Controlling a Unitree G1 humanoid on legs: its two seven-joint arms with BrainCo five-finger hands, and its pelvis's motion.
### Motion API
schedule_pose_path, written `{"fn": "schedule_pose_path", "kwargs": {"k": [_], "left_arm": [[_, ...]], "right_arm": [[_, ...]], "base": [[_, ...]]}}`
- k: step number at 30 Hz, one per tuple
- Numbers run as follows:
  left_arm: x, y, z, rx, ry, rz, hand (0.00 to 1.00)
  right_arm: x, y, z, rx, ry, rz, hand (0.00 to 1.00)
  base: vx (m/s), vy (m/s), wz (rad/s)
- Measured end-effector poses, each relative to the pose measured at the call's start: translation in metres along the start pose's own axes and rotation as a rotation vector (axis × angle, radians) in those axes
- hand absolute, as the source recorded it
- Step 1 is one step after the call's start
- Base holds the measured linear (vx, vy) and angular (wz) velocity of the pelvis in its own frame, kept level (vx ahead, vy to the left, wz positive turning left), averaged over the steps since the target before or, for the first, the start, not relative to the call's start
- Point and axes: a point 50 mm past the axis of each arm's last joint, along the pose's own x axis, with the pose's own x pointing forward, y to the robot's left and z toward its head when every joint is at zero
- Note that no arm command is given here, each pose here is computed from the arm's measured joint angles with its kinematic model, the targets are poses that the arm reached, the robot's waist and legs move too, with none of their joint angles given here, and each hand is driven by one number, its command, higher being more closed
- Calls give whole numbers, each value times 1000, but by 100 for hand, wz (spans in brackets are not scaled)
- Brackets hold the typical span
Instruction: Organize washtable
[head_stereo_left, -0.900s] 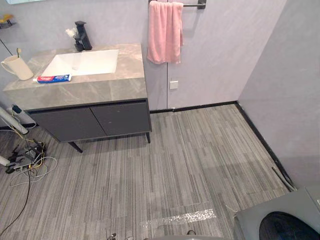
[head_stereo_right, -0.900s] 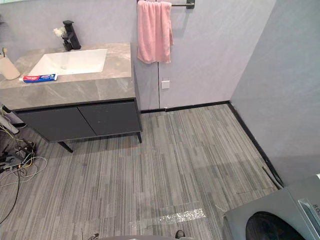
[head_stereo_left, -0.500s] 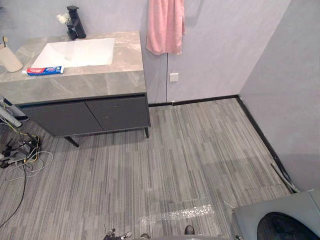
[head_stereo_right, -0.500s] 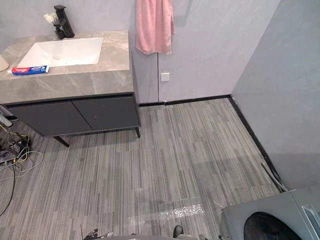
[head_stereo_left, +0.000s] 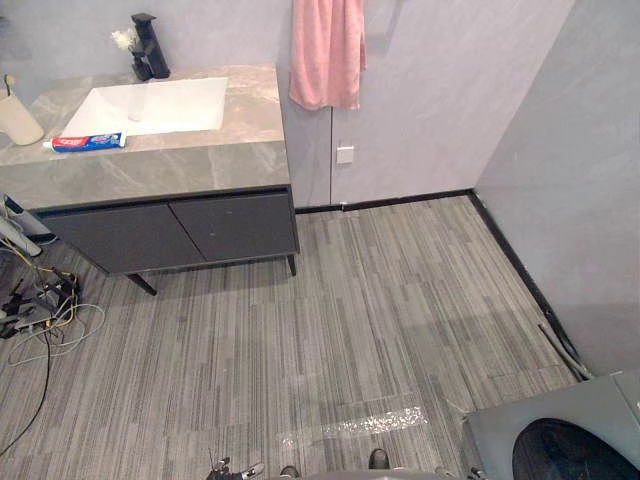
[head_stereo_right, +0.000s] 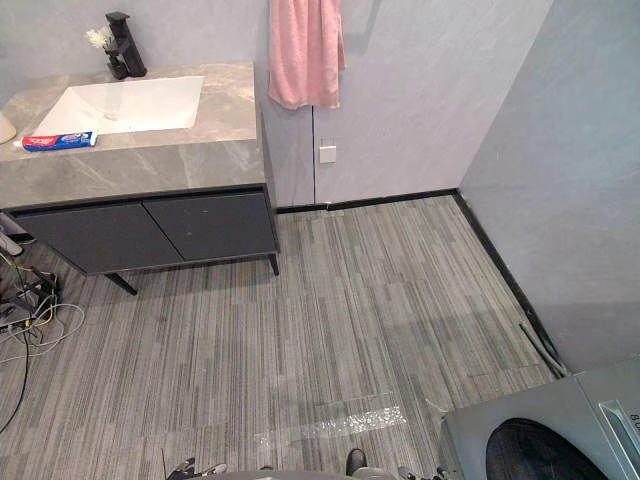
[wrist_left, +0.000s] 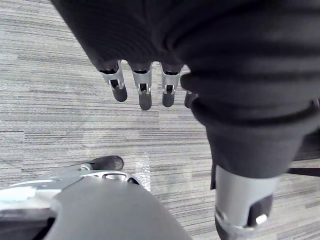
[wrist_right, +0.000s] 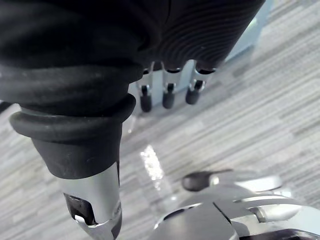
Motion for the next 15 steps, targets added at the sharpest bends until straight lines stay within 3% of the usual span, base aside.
{"fn": "schedule_pose_path", "kwargs": {"k": [8, 15], "left_arm": [[4, -28, 33, -25, -116, -74, 0], [4, -32, 35, -22, -123, -82, 0]], "right_arm": [[4, 15, 29, 25, -90, 41, 0], [4, 25, 34, 72, -109, 65, 0]], "base": [[-37, -27, -1], [-55, -40, -15]]}}
